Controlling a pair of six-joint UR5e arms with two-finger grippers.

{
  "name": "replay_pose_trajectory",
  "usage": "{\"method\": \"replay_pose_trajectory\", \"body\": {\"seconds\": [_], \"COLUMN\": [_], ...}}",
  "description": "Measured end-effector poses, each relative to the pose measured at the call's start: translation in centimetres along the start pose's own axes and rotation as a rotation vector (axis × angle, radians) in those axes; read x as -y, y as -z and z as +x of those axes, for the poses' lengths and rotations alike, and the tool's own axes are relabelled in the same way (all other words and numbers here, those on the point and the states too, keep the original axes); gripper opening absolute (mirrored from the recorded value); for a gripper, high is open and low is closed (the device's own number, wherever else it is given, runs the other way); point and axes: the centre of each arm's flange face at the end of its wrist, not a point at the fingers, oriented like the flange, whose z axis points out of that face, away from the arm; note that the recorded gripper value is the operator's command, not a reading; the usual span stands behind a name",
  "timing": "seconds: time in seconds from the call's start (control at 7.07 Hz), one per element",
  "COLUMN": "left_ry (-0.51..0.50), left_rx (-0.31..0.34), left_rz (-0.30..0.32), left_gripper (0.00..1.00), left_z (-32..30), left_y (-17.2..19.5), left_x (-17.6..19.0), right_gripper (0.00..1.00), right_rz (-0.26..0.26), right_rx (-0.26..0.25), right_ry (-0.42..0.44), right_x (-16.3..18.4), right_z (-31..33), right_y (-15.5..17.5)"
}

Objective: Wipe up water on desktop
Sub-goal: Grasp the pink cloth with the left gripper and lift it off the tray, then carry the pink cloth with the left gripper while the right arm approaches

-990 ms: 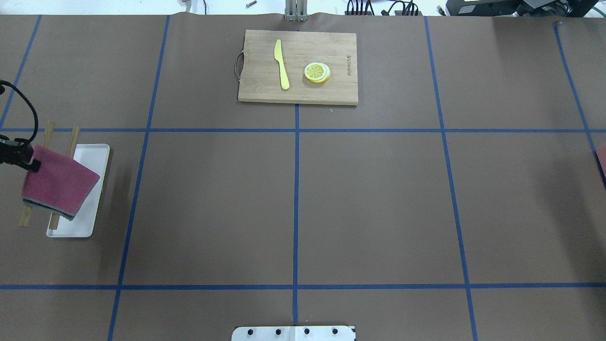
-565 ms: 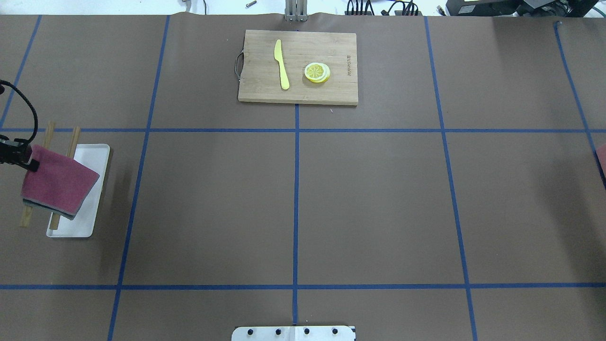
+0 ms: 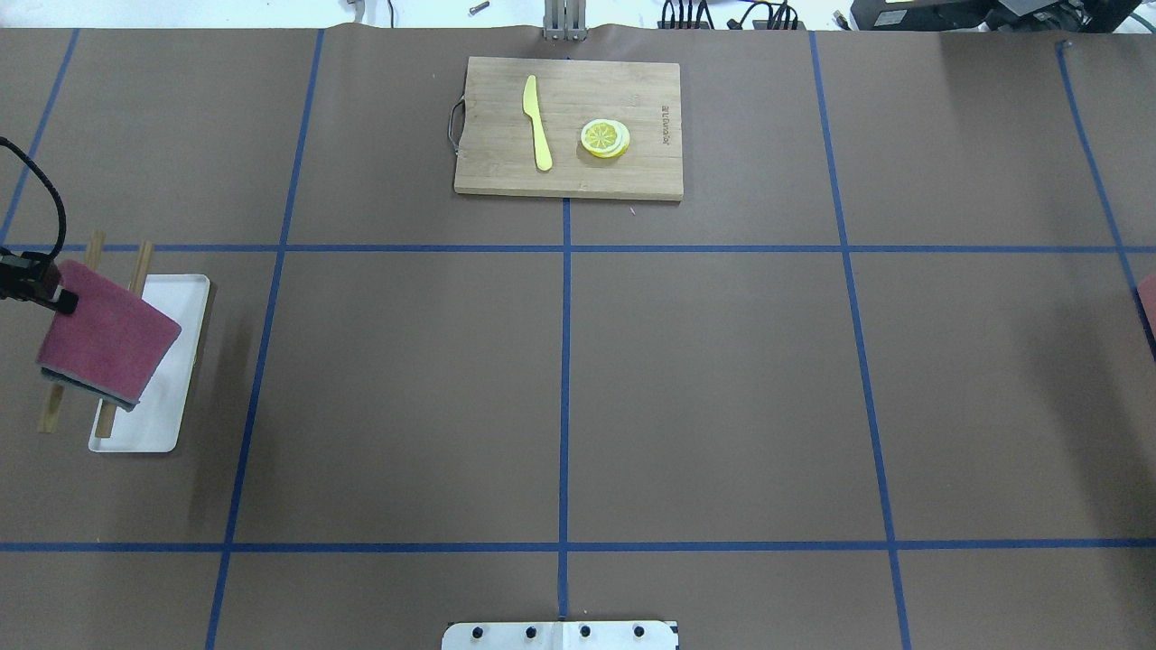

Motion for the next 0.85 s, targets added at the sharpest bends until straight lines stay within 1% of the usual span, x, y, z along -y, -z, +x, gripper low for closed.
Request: {"method": "replay_pose_trajectory", "body": {"seconds": [0.14,0.28,0.42,0.57,0.71,0.85], "left_ry": [0.013,0.052,0.106,0.159,0.213,0.279], "left_rx": [-0.014,-0.040,-0.079,-0.122,-0.162,-0.182], "left_rz": [0.019,0.047,0.076,0.086,0.069,0.046], "left_gripper": [0.00,0.00,0.00,0.00,0.00,0.00], "left_z": [1.6,4.3,8.0,12.5,17.6,24.1], "left_y": [1.0,2.1,3.5,4.2,4.1,3.6], "left_x": [0.4,1.5,3.1,4.3,4.9,5.3], "right_gripper": [1.00,1.00,1.00,1.00,1.00,1.00], "right_rz": [0.001,0.005,0.023,0.059,0.100,0.141], "right_rx": [0.003,0.008,0.014,0.021,0.029,0.046], "right_ry": [0.012,0.043,0.091,0.140,0.187,0.236], "right_x": [0.2,0.8,1.7,2.5,3.0,3.8], "right_z": [-0.4,-1.4,-2.6,-3.6,-4.4,-5.7], "right_y": [0.0,-0.1,-0.1,0.1,0.5,0.9]}}
